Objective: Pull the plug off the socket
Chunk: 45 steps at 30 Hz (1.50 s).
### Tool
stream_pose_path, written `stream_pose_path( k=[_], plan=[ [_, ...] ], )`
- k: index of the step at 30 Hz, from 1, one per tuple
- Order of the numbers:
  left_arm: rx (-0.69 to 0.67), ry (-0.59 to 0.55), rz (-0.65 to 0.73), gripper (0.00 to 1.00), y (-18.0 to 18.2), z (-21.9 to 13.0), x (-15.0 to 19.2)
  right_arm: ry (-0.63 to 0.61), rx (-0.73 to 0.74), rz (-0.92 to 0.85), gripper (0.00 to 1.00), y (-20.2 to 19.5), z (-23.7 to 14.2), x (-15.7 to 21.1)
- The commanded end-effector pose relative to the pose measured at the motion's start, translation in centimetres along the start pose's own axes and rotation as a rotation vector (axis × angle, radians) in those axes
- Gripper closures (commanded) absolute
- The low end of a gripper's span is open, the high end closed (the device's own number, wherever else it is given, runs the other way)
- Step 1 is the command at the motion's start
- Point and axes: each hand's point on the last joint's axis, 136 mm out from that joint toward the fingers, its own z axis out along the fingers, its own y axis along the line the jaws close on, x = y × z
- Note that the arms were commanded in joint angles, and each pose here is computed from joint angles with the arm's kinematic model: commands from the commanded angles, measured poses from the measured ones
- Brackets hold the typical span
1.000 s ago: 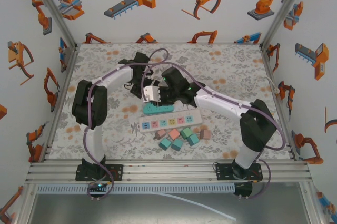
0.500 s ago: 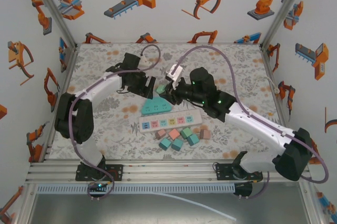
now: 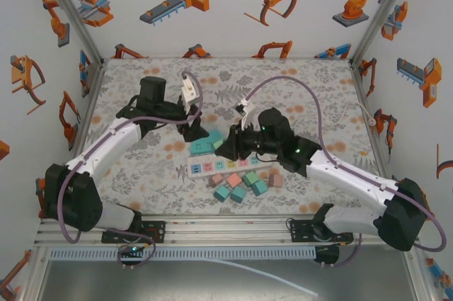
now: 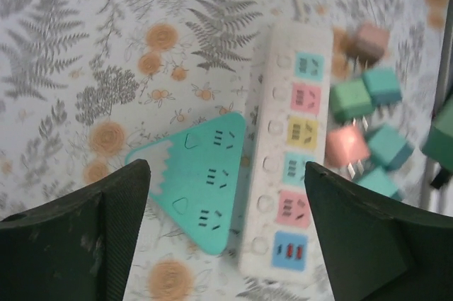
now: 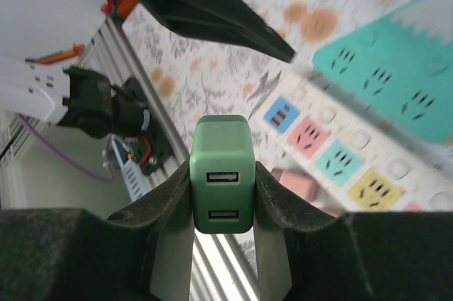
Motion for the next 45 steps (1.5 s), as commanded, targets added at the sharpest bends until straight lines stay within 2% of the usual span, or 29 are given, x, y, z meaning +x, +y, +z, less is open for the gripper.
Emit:
stream_pose_path(
  k=[1,3,12,19,26,45],
  plan=[
    [0.154,-0.052,0.417,0.14,-5.2,-1.9,1.8,0.079,-0.059,0.048,0.87,1.1,1.1,2.6],
    [0.126,-0.048,0.471,0.14,-5.1,-2.3,2.6,0.11,-0.079,0.023,0.87,1.4,2.1,3.9],
    [0.177,0.037,0.394,0.15,-4.1,-5.1,4.3,0.242,-0.095,-0.049,0.87,1.4,7.6,9.5],
    [0.123,0.068,0.353,0.14,-2.4,-6.3,5.3,0.339,-0.089,-0.063,0.83,0.9,10.4,12.9],
    [0.109,0.069,0.33,0.14,-1.7,-6.5,5.6,0.426,-0.062,-0.047,0.79,0.1,12.4,14.4],
    [0.106,0.063,0.333,0.14,-1.5,-6.4,5.7,0.495,-0.01,-0.014,0.6,-1.4,13.3,16.2]
  ],
)
